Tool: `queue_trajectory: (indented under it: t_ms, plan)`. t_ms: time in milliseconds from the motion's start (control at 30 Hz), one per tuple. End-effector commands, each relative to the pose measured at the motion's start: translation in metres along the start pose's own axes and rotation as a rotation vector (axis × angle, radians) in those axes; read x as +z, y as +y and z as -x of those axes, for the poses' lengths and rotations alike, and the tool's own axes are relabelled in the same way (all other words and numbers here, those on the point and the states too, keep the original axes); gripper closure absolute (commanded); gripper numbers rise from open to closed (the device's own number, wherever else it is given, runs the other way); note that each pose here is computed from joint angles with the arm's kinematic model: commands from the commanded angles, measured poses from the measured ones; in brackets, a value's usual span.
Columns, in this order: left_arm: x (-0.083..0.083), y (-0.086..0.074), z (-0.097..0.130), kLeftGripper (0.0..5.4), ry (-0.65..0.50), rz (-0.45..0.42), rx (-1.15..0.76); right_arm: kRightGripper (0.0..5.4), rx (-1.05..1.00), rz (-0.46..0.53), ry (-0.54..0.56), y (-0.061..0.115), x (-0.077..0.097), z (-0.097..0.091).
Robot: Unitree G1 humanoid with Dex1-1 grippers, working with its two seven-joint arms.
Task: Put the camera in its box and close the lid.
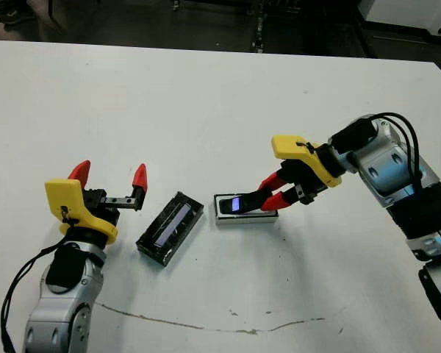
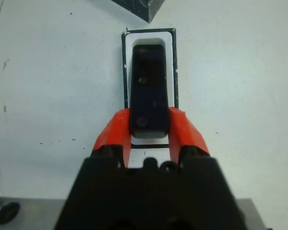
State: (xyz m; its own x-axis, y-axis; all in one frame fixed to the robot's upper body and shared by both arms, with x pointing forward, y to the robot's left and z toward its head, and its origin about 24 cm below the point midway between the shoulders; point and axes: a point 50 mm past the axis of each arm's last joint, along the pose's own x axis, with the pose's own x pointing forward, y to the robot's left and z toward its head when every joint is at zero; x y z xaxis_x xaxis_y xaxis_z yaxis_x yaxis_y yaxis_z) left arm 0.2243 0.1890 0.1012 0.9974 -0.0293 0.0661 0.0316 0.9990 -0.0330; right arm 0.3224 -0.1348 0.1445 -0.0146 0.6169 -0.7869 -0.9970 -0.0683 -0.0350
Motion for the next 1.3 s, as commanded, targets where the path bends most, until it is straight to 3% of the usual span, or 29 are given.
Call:
queue_trajectory:
  t_ms: [33, 500, 967, 1300]
  plan:
    - [-0.002, 0.001, 0.002, 0.00, 0.015, 0.003, 0.010, 3.76, 0.032, -0.021, 0.013, 0.002, -0.002, -0.009]
    - [-0.002, 0.001, 0.003, 0.00, 0.016, -0.004, 0.010, 3.76, 0.045, 0.026, -0.019, 0.007, 0.001, -0.018]
    - [-0.003, 0.000, 0.003, 0.00, 0.016, 0.001, 0.007, 1.49, -0.007, 0.204, -0.060, 0.001, 0.002, 0.005]
    - [-0.003, -0.001, 0.003, 0.00, 0.021, 0.011, 0.002, 0.01, -0.165, 0.267, -0.115, 0.004, 0.026, 0.053]
